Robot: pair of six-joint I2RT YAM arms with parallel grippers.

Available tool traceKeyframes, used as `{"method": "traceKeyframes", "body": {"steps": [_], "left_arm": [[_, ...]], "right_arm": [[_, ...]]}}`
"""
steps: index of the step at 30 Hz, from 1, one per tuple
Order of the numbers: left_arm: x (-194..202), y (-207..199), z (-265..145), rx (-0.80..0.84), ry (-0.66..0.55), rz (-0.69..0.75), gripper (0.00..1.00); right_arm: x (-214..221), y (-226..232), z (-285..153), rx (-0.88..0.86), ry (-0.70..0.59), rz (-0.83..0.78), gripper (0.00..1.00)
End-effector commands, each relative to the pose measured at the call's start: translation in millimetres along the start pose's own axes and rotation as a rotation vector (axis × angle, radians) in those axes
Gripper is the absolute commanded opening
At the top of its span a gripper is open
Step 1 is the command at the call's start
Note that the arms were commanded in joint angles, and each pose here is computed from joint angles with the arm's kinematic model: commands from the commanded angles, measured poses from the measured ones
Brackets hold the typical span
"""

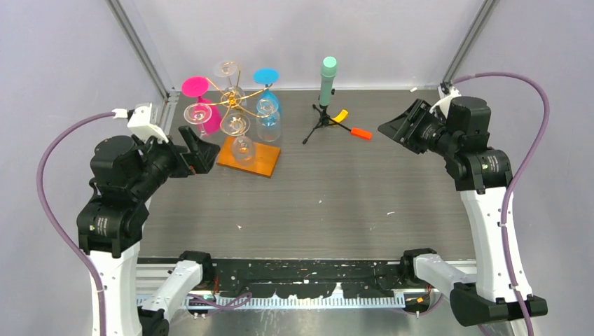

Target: Take the wine glass off the wine glass rack

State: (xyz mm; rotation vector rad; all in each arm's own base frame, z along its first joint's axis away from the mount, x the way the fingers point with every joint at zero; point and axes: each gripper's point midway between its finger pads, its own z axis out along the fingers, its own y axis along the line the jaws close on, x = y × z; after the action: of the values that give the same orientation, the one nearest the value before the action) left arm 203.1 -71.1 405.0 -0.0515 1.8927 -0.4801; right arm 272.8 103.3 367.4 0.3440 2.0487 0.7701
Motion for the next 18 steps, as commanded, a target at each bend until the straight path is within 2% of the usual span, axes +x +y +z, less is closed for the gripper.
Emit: {"method": "traceKeyframes", "body": {"steps": [1, 9, 18], "left_arm": [[-13, -16, 9, 0.091, -0.058, -0.015, 1.0], [2, -19, 27, 0.143, -0.023, -0.048, 1.0], [-16, -24, 44, 0.134, -0.06, -0.281, 1.0]], "right_arm": [[-2, 18, -9, -0.092, -0.031, 0.047, 0.51], [9, 28, -3, -0.174, 0.013, 0.115, 0.51], [20, 45, 8, -0.358, 0.001, 0.284, 0.51]]}}
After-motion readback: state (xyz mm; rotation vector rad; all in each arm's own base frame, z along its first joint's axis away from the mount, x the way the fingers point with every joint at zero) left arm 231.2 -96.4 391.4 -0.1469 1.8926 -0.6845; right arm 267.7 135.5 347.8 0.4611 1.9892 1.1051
